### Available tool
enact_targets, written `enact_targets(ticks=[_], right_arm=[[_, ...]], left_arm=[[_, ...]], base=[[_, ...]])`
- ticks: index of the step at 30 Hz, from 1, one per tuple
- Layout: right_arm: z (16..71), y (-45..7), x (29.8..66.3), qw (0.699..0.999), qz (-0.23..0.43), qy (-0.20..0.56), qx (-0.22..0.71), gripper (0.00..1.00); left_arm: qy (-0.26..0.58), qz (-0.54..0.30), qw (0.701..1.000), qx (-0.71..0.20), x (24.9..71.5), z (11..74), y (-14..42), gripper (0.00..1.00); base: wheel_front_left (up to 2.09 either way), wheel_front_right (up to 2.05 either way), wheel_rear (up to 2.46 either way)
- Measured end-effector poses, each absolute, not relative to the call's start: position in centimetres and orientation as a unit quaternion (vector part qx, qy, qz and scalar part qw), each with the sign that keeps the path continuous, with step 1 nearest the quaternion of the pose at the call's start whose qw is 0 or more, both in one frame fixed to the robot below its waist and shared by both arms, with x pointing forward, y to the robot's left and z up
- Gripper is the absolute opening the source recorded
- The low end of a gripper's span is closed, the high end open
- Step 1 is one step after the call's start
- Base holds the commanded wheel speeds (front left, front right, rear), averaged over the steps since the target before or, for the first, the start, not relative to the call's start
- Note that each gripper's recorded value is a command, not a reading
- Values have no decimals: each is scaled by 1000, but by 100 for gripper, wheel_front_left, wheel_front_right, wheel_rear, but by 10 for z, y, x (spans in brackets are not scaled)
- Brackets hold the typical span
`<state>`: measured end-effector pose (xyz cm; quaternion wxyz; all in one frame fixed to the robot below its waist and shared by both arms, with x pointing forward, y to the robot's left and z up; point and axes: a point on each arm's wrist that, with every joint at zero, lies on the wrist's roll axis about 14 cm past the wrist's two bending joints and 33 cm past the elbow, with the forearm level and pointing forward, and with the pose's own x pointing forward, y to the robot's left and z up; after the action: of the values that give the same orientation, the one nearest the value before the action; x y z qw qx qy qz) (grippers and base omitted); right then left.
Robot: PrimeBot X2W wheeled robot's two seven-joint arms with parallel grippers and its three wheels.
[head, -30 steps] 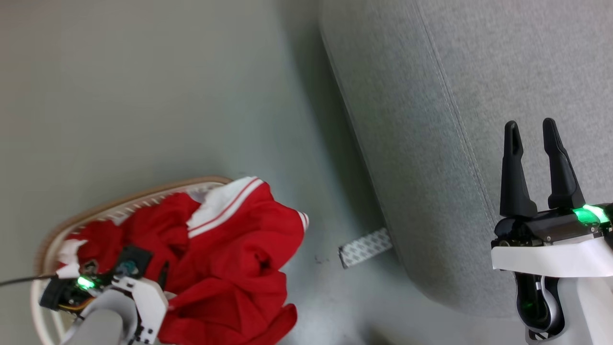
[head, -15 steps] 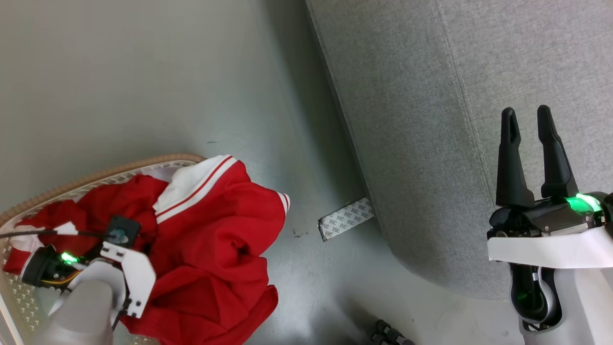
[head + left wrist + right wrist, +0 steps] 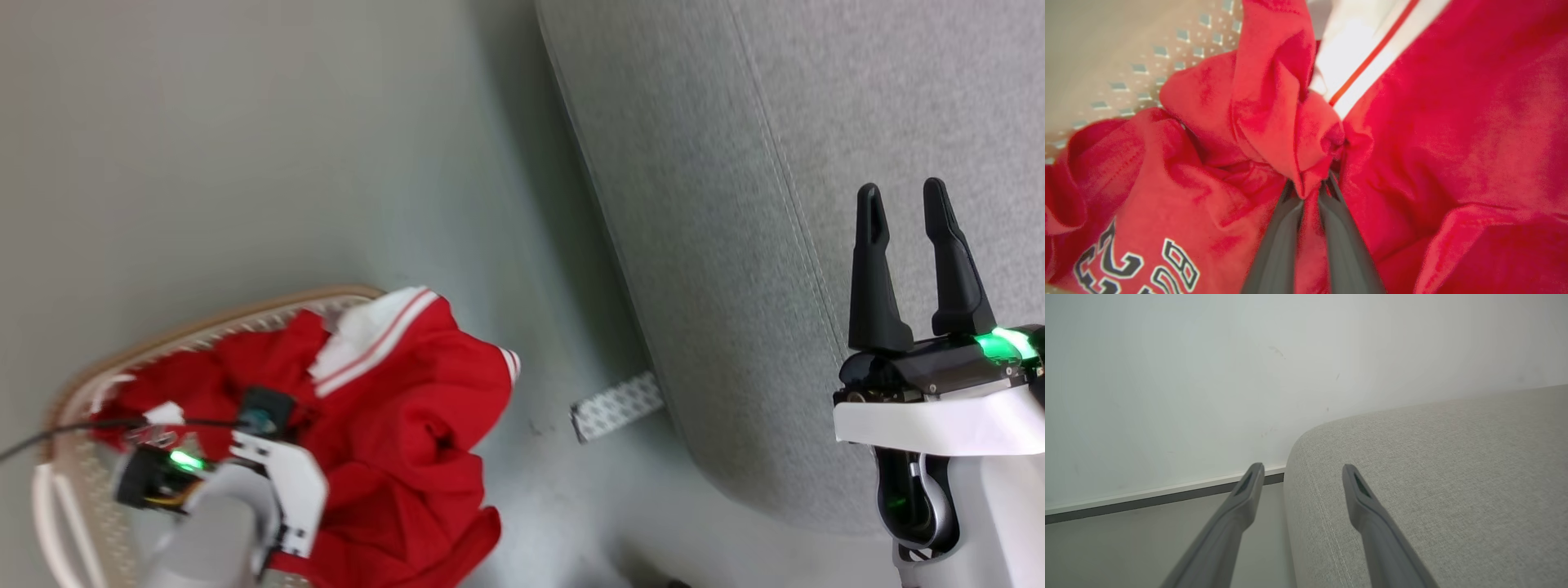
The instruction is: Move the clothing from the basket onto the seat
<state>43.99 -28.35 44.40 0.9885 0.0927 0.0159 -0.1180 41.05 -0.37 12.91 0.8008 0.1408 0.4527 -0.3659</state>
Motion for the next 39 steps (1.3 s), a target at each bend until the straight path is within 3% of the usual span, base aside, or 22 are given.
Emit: enact_targets(ticks=[12, 24, 32, 39], right_arm=[[507, -248, 432, 994, -59, -57, 75, 100], [550, -197, 408, 989, 19, -109, 101, 100], [560, -157, 397, 984, 80, -115, 109, 100], [572, -136, 385, 979, 114, -129, 110, 100]], left_arm=[[363, -327, 869, 76, 410, 233, -5, 0], [182, -261, 948, 20, 421, 367, 24, 0], [54, -230, 972, -10, 425, 456, 42, 0], [-40, -226, 973, -29, 421, 523, 47, 0]], base=[[0, 0, 0], [0, 0, 0], [0, 0, 0], [0, 0, 0]])
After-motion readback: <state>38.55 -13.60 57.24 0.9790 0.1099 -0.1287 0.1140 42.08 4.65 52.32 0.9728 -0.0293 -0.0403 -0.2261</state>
